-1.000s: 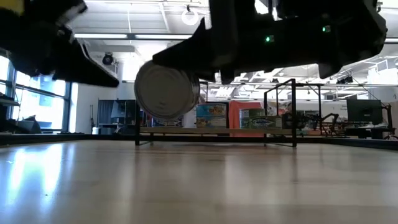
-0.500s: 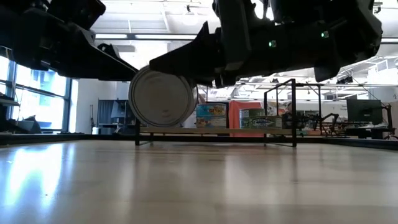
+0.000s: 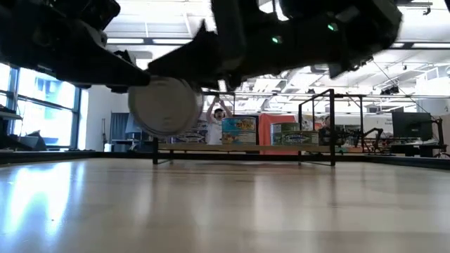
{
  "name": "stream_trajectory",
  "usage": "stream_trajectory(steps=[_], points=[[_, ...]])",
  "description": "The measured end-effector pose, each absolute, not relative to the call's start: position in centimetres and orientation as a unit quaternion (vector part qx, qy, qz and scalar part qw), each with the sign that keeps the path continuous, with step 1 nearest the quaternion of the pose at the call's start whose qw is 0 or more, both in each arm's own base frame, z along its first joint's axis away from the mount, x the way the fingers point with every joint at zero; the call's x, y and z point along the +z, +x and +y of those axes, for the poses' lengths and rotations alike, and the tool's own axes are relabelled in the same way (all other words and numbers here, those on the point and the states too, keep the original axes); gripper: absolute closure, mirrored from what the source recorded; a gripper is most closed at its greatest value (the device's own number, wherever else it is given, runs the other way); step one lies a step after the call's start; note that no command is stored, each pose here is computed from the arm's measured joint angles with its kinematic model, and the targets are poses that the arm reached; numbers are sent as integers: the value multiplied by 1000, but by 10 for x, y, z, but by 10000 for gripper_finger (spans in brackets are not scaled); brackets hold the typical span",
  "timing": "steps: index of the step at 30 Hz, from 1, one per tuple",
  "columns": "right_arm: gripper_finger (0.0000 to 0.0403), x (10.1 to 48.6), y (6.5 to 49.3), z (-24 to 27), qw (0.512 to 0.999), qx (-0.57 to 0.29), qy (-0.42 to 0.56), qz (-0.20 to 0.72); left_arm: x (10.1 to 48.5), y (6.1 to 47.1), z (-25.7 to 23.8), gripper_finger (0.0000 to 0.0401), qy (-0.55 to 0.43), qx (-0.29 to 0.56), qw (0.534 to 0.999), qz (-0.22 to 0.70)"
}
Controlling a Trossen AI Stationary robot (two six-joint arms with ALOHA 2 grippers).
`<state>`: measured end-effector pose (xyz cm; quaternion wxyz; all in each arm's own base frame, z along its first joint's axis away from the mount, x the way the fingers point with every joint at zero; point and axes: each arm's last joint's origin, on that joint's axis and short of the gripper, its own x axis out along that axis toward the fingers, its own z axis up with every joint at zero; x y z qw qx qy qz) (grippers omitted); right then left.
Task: Stack canned seafood by type on shelf
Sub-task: Stack the blue tuna can on top of the blue tuna can on the shelf
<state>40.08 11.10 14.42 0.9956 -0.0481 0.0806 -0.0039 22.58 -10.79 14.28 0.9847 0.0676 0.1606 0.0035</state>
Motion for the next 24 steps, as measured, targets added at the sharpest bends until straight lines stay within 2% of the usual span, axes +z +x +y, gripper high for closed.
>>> stream_trajectory(steps=[6,10,12,15,17,20,24], points=[[286,155,417,120,987,26,-71,144,133,225,-113,133,79,1,981,177],[285,161,421,123,984,41,-78,152,125,225,-113,163,66,3,979,193],[258,164,422,124,984,61,-81,144,123,225,-115,191,47,-7,979,199],[179,174,427,122,989,60,-66,122,122,223,-119,247,28,-15,979,202],[131,180,427,121,986,59,-62,140,122,222,-123,282,30,-21,978,204],[87,194,419,117,978,36,-51,201,128,224,-128,283,25,-27,981,190],[76,214,397,123,969,11,-75,235,129,223,-132,283,46,-13,982,183]])
